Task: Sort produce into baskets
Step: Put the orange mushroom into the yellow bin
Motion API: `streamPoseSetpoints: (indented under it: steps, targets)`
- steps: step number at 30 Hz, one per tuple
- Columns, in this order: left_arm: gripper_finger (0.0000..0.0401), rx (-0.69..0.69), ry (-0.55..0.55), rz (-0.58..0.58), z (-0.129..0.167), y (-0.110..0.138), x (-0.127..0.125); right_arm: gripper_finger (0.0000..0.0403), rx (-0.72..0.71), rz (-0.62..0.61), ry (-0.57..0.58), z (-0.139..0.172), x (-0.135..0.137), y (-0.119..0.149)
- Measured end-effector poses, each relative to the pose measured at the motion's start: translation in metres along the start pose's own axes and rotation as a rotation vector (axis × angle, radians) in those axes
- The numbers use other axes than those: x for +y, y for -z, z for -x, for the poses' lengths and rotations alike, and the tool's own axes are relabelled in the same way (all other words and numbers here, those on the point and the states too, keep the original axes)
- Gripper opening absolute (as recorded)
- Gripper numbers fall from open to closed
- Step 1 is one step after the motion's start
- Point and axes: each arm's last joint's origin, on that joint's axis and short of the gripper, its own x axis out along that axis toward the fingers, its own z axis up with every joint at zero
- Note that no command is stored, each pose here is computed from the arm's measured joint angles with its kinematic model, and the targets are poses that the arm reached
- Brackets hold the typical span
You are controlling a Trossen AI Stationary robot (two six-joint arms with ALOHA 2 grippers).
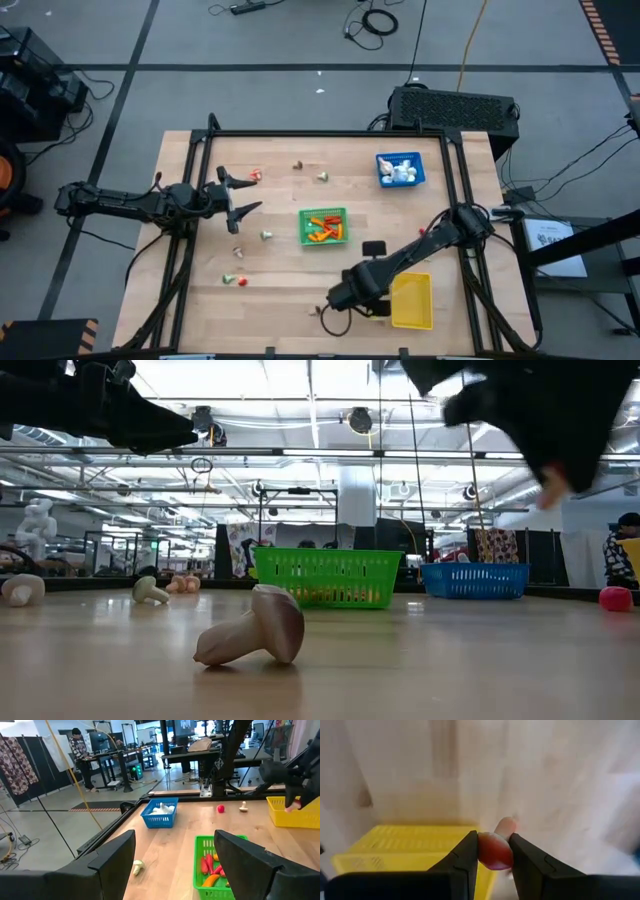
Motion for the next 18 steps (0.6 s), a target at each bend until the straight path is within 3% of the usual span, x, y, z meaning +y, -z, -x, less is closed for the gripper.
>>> streamPoseSetpoints:
  steps: [18]
  targets:
    - [0.0279, -0.006, -0.001, -0.001, 0.000, -0.001, 0.000, 0.0089, 0.144, -0.192, -0.069, -0.010, 0.036, 0.054]
